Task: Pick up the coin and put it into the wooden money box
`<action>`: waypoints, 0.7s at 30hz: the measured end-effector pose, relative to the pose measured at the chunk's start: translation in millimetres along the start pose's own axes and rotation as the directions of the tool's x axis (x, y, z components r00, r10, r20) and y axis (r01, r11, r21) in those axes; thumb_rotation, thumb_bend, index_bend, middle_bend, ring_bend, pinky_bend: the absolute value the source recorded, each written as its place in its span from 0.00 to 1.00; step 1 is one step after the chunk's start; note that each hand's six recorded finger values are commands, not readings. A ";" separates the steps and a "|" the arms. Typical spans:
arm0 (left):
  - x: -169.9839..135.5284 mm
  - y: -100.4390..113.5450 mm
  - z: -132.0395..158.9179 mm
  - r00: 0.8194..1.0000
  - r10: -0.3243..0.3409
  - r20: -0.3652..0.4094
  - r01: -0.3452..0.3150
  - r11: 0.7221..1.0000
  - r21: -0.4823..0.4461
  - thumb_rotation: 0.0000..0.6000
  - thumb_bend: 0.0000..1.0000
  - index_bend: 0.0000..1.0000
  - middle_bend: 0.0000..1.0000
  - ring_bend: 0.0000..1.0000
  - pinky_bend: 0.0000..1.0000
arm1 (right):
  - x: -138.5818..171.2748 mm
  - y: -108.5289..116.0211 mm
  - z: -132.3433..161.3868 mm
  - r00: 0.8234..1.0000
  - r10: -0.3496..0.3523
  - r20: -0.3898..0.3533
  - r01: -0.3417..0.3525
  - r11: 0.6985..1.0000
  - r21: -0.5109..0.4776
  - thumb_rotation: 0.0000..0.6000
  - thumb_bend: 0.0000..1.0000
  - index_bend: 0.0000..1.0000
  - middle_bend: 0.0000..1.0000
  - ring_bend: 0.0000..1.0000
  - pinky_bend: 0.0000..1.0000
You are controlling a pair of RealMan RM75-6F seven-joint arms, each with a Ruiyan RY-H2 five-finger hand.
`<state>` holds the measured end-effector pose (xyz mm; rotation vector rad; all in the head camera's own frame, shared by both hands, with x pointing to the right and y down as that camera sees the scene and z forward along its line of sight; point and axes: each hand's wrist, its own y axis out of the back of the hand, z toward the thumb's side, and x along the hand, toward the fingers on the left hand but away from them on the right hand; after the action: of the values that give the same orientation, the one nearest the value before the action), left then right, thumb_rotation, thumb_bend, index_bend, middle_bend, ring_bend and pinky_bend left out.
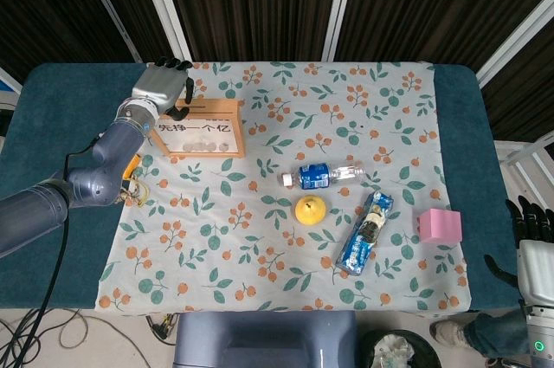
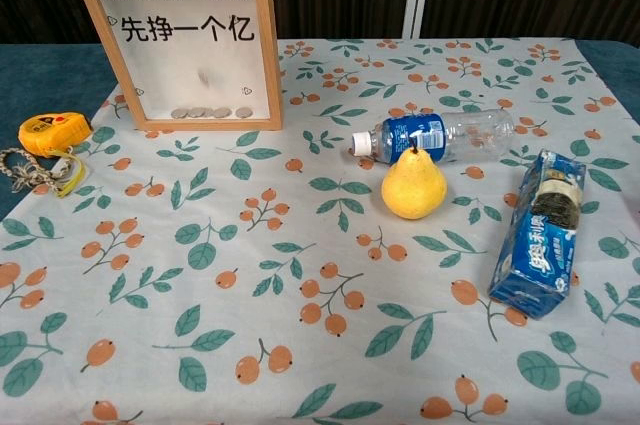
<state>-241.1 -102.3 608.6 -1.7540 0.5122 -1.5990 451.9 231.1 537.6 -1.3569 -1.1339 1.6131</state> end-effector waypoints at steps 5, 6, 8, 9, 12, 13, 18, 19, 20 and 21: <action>-0.1 0.4 0.1 1.000 0.001 0.000 -0.001 1.000 0.003 1.00 0.35 0.45 0.06 0.00 0.00 | 0.0 0.0 -0.2 1.000 0.000 0.001 0.000 1.000 0.001 1.00 0.30 0.08 0.00 0.00 0.00; -0.2 0.5 0.2 1.000 0.001 0.000 -0.001 1.000 0.005 1.00 0.35 0.45 0.06 0.00 0.00 | 0.0 0.0 -0.3 1.000 0.000 0.002 0.000 1.000 0.001 1.00 0.30 0.08 0.00 0.00 0.00; -1.6 3.6 0.7 1.000 0.010 0.002 -0.010 1.000 0.002 1.00 0.35 0.45 0.06 0.00 0.00 | 0.0 -0.3 -0.8 1.000 0.002 0.005 -0.002 1.000 0.002 1.00 0.30 0.08 0.00 0.00 0.00; -3.3 8.1 1.5 1.000 0.024 0.004 -0.024 1.000 -0.007 1.00 0.35 0.46 0.06 0.00 0.00 | 0.1 -0.4 -0.8 1.000 0.003 0.006 -0.003 1.000 0.002 1.00 0.30 0.08 0.00 0.00 0.00; -11.0 20.8 3.4 0.997 0.073 0.012 -0.072 0.997 -0.030 1.00 0.36 0.48 0.07 0.00 0.00 | 0.1 -0.5 -0.8 1.000 0.004 0.007 -0.004 1.000 0.000 1.00 0.30 0.08 0.00 0.00 0.00; -14.4 24.7 3.8 0.996 0.089 0.017 -0.089 0.995 -0.036 1.00 0.38 0.49 0.08 0.00 0.00 | 0.1 -0.6 -1.2 1.000 0.005 0.008 -0.005 1.000 -0.002 1.00 0.30 0.08 0.00 0.00 0.00; -42.3 41.3 -1.3 0.980 0.197 0.039 -0.194 0.978 -0.070 1.00 0.42 0.48 0.09 0.00 0.00 | -0.2 -0.2 -2.0 1.000 0.005 0.012 -0.005 1.000 -0.006 1.00 0.30 0.08 0.00 0.00 0.00; -48.6 42.1 -3.7 0.976 0.213 0.044 -0.210 0.975 -0.071 1.00 0.42 0.47 0.08 0.00 0.00 | -0.2 -0.1 -1.9 1.000 0.003 0.012 -0.003 1.000 -0.007 1.00 0.30 0.08 0.00 0.00 0.00; -55.3 42.3 -6.4 0.972 0.229 0.049 -0.225 0.972 -0.071 1.00 0.42 0.44 0.08 0.00 0.00 | -0.2 0.1 -1.8 1.000 0.002 0.012 -0.002 1.000 -0.008 1.00 0.30 0.08 0.00 0.00 0.00; -64.7 40.3 -11.1 0.968 0.245 0.054 -0.241 0.968 -0.070 1.00 0.42 0.41 0.07 0.00 0.00 | -0.3 0.4 -1.5 1.000 0.000 0.010 0.000 1.000 -0.007 1.00 0.30 0.08 0.00 0.00 0.00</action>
<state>-255.7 -86.9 534.6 -1.7077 0.7248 -1.3660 453.4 231.0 537.3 -1.3551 -1.1469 1.6194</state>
